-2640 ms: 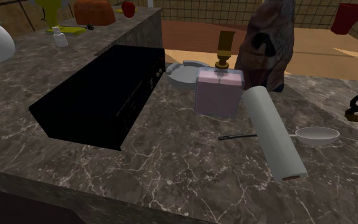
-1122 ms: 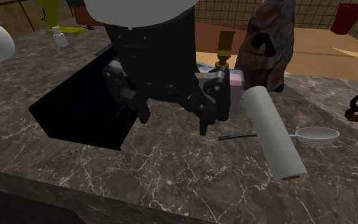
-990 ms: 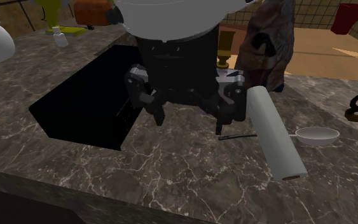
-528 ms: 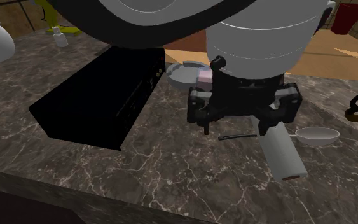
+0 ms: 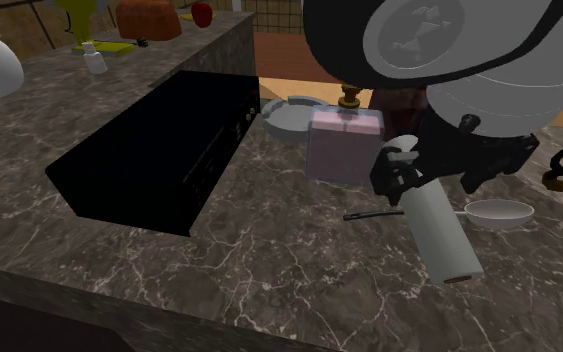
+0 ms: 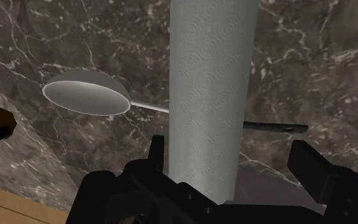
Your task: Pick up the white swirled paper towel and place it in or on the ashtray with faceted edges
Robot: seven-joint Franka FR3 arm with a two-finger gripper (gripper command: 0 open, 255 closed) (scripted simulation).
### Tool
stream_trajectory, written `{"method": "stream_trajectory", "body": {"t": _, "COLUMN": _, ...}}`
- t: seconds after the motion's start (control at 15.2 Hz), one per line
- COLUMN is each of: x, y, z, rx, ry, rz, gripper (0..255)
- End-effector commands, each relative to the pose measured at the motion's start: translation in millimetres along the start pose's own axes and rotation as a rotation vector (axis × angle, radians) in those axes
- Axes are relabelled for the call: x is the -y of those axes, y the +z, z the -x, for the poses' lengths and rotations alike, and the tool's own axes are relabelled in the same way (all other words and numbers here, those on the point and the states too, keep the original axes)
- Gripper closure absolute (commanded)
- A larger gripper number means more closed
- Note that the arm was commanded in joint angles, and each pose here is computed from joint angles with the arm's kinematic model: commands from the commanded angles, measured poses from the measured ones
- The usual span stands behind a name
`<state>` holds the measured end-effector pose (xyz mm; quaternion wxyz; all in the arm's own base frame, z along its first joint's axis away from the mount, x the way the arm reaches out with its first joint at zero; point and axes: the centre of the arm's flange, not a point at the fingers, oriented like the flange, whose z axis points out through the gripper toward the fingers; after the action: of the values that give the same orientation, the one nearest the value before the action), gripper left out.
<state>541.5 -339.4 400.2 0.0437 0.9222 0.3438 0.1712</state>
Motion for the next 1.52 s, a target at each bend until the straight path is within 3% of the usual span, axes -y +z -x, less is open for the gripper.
{"method": "stream_trajectory", "body": {"t": 0.0, "x": -8.6, "y": 13.1, "z": -0.5, "rx": -0.01, "ry": -0.02, "rz": 0.002, "gripper": 0}}
{"method": "stream_trajectory", "body": {"t": 0.46, "x": -8.7, "y": 47.8, "z": -0.8, "rx": -0.01, "ry": -0.02, "rz": 0.002, "gripper": 0}}
{"method": "stream_trajectory", "body": {"t": 0.92, "x": -8.7, "y": 47.8, "z": -0.8, "rx": -0.01, "ry": -0.02, "rz": 0.002, "gripper": 0}}
{"method": "stream_trajectory", "body": {"t": 0.99, "x": -8.7, "y": 47.8, "z": -0.8, "rx": -0.01, "ry": -0.02, "rz": 0.002, "gripper": 255}}
{"method": "stream_trajectory", "body": {"t": 1.45, "x": -8.7, "y": 47.8, "z": -0.8, "rx": -0.01, "ry": -0.02, "rz": 0.002, "gripper": 255}}
